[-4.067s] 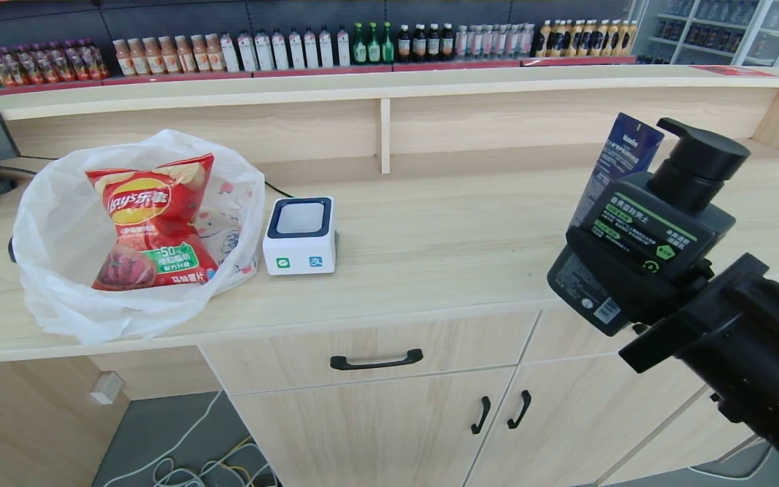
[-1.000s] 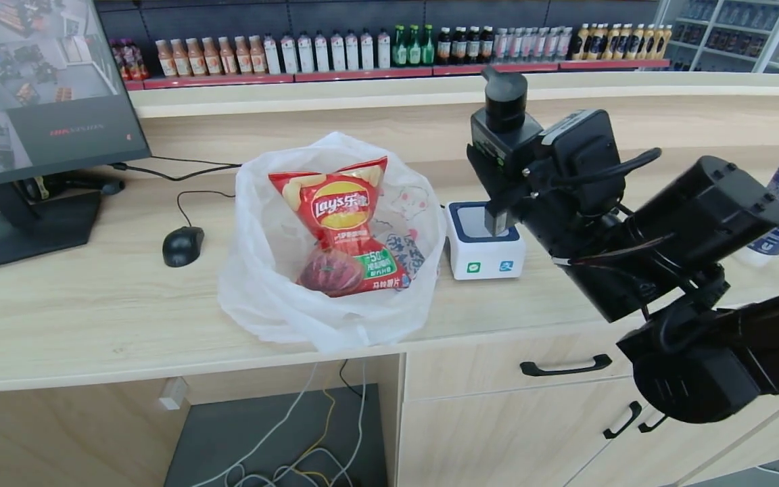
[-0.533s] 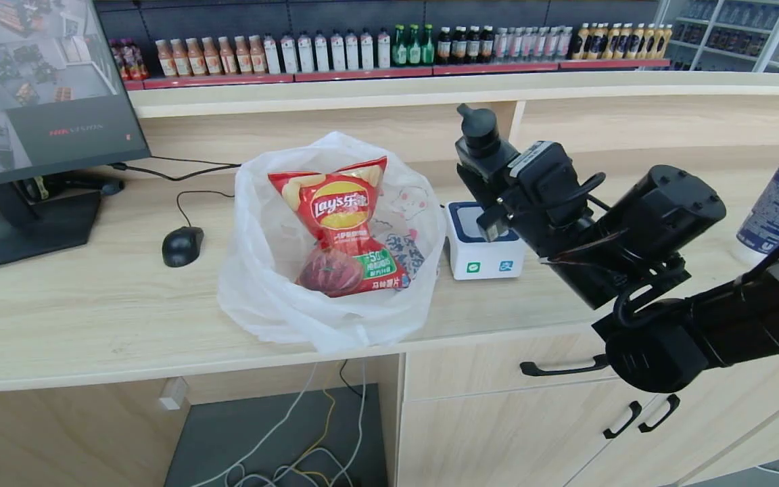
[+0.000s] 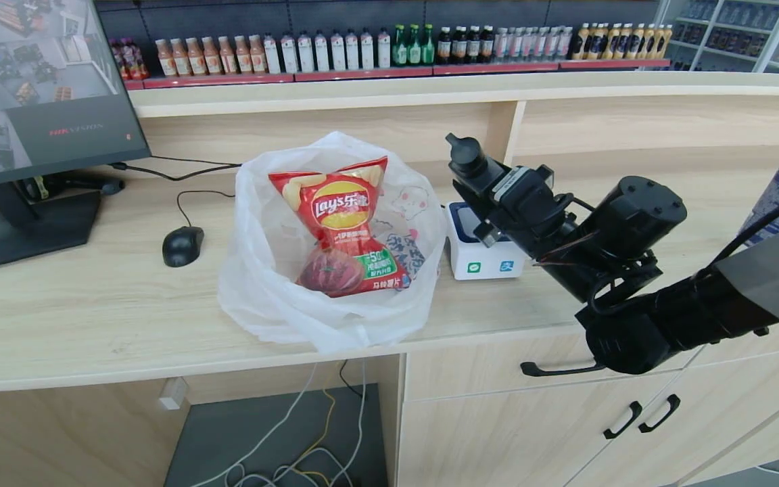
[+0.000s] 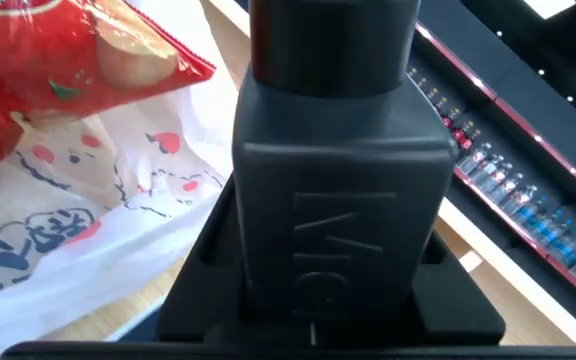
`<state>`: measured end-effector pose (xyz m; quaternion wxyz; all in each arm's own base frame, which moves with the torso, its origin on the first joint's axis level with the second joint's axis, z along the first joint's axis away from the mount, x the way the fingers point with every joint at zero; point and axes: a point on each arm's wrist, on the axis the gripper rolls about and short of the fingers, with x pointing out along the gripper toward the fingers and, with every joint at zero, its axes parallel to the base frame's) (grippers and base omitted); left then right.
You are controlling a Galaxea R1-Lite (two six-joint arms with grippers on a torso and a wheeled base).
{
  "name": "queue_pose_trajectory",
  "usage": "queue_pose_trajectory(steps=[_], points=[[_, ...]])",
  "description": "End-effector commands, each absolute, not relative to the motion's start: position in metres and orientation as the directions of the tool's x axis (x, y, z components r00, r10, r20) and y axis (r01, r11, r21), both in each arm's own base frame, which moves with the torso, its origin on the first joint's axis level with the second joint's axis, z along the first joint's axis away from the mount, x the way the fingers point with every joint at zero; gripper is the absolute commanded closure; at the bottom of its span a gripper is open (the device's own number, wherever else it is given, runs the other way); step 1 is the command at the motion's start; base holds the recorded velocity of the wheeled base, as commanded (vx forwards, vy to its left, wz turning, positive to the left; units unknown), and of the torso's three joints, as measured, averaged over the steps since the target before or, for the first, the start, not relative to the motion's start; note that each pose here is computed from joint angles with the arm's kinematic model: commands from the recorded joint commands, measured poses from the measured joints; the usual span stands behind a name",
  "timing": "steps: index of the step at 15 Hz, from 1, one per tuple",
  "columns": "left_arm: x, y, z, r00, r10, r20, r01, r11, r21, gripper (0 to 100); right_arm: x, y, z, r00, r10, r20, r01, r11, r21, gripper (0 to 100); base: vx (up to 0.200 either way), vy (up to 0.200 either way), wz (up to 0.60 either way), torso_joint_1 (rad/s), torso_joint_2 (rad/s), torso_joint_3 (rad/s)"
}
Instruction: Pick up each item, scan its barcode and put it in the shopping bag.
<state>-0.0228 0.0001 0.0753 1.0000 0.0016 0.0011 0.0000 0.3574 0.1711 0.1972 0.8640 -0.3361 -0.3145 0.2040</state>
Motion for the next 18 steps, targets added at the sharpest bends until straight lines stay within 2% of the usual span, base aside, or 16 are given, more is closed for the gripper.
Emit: queue_pose_trajectory(steps=[1, 13, 18], points=[[-0.0228, 0.0001, 0.0753, 1.0, 0.0, -0.002, 0.0, 1.0, 0.003, 0, 0.363, 0.1642, 0.1933, 0.731, 0.554, 0.399, -0.131, 0.687, -0.715, 100, 0.0, 0.0, 0.0, 0.0, 0.0, 0.0], [-0.0228, 0.0001, 0.0753, 1.0, 0.0, -0.002, 0.0, 1.0, 0.003, 0, 0.3702, 0.1614, 0.1865, 0.738, 0.552, 0.387, -0.133, 0.682, -0.719, 100, 0.0, 0.0, 0.0, 0.0, 0.0, 0.0], [-0.0228, 0.0001, 0.0753, 1.0, 0.0, -0.002, 0.0, 1.0, 0.003, 0, 0.3669, 0.164, 0.1943, 0.726, 0.554, 0.408, -0.122, 0.687, -0.716, 100, 0.0, 0.0, 0.0, 0.0, 0.0, 0.0]])
